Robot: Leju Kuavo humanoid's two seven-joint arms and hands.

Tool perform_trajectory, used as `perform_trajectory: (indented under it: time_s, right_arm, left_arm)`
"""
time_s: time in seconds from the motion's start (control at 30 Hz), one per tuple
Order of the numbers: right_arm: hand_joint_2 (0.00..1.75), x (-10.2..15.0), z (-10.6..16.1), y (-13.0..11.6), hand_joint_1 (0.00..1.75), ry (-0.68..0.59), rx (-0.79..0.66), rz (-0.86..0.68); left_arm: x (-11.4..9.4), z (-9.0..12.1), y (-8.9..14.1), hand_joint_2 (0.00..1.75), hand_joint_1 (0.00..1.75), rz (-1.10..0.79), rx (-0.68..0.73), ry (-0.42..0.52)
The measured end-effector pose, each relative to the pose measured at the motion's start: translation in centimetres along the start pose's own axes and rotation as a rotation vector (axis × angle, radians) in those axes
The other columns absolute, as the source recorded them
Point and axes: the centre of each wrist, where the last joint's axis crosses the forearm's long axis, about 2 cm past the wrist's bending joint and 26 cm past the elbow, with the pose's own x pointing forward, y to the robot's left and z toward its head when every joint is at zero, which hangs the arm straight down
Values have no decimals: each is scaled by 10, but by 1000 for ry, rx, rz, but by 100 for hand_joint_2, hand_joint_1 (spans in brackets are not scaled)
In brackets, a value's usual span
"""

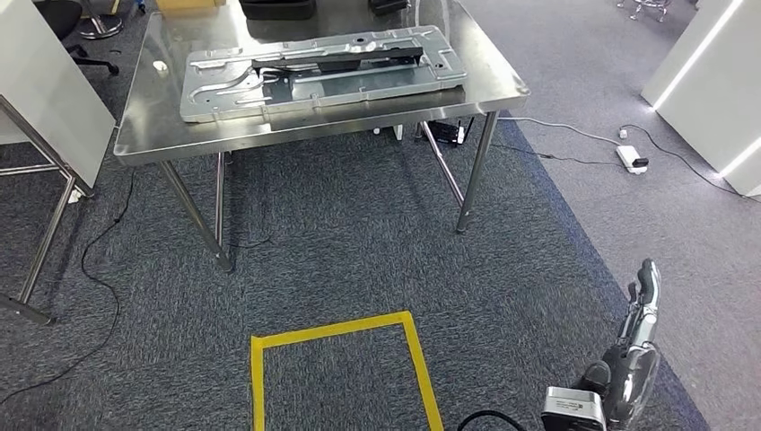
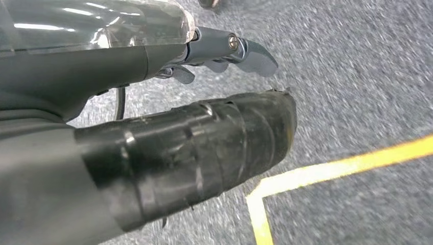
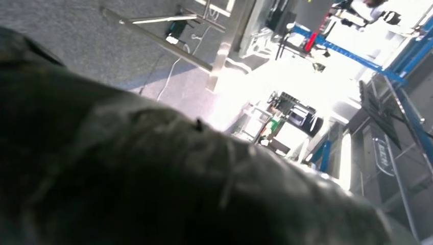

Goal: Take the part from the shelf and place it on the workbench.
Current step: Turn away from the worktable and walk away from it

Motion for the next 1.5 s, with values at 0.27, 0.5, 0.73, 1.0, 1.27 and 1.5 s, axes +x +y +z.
perform_trajectory:
  time_s: [0.27, 0.5, 0.73, 1.0, 1.27, 1.5]
  right_arm:
    - [0, -5, -1, -6, 0, 13, -20, -7]
    - [0, -8, 0, -10, 0, 19, -30, -21]
    - [0, -10, 2, -15, 0, 25, -25, -28]
    - [0, -11, 2, -18, 0, 21, -23, -34]
    - [0, -13, 2, -21, 0, 21, -20, -42]
    - [0, -13, 2, -22, 0, 17, -12, -60]
  left_arm:
    - [0, 0, 0, 0, 0, 2, 0, 2]
    - [-2, 1, -1, 0, 0, 4, 0, 7]
    - [-2, 1, 0, 0, 0, 9, 2, 10]
    - [-2, 1, -1, 0, 0, 18, 5, 14]
    - [-2, 1, -2, 0, 0, 23, 5, 15]
    - [-1, 1, -2, 0, 0, 24, 4, 13]
